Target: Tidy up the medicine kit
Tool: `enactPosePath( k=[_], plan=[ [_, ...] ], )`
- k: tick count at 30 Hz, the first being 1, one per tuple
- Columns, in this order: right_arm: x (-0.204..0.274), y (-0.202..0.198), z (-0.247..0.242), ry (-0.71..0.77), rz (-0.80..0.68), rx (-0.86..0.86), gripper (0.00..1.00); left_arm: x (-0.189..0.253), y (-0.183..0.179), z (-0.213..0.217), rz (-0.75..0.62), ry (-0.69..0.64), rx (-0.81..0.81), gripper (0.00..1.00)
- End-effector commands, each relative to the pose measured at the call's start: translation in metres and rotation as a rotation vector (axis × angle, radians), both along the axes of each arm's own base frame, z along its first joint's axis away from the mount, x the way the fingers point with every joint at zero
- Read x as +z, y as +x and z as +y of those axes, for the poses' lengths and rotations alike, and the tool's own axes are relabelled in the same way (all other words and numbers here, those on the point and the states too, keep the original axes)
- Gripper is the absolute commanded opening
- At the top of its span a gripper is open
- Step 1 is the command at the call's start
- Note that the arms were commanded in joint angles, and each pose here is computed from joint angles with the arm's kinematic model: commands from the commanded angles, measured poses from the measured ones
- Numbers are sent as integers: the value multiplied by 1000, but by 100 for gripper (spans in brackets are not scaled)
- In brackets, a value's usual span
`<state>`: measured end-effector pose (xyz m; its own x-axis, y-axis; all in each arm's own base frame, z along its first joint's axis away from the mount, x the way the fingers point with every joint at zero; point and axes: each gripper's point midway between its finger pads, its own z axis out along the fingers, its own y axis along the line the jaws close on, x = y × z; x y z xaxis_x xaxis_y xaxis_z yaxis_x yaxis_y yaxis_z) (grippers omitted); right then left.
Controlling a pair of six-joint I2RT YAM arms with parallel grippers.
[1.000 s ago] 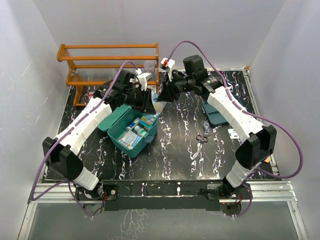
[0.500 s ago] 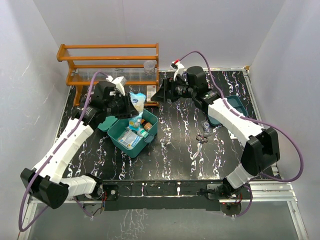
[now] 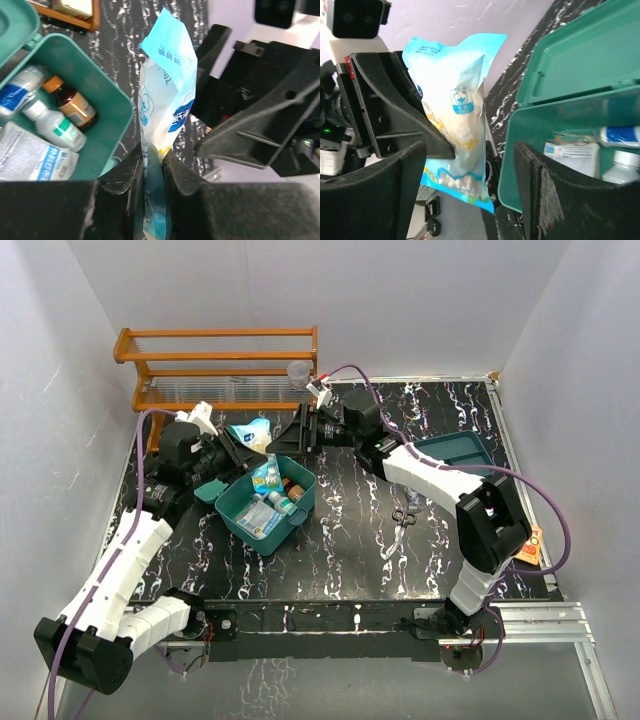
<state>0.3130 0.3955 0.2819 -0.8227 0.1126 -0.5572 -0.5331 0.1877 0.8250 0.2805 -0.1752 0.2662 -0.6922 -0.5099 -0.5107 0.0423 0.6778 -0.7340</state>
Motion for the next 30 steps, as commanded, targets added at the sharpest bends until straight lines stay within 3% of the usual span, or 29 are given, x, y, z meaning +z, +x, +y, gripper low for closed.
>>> enactPosePath(
  k=[1,3,9,11,14,19,21,24,30],
  plan=[
    [33,-12,11,134,-50,62,66,47,-5,-11,-140,-167,-39,14],
    [37,-17,10,174,-36,71,58,46,-6,-10,-145,-175,-37,14],
    [38,-20,9,206,-8,64,8,41,-13,-9,-142,-178,-42,18],
    [37,-16,9,202,-11,42,1,42,-15,-6,-150,-166,-39,23],
    [36,-9,9,179,-28,2,0,42,-16,2,-157,-129,-8,31],
    [10,9,14,12,-83,-63,0,21,-18,49,-63,83,202,67],
    [-4,12,15,-96,-143,-85,0,13,-23,83,-10,208,341,75],
    [-42,13,22,-250,-151,-69,0,28,-31,126,-20,351,506,79],
    [-77,-8,44,-442,-206,20,0,76,-25,156,-147,474,603,79]
  ],
)
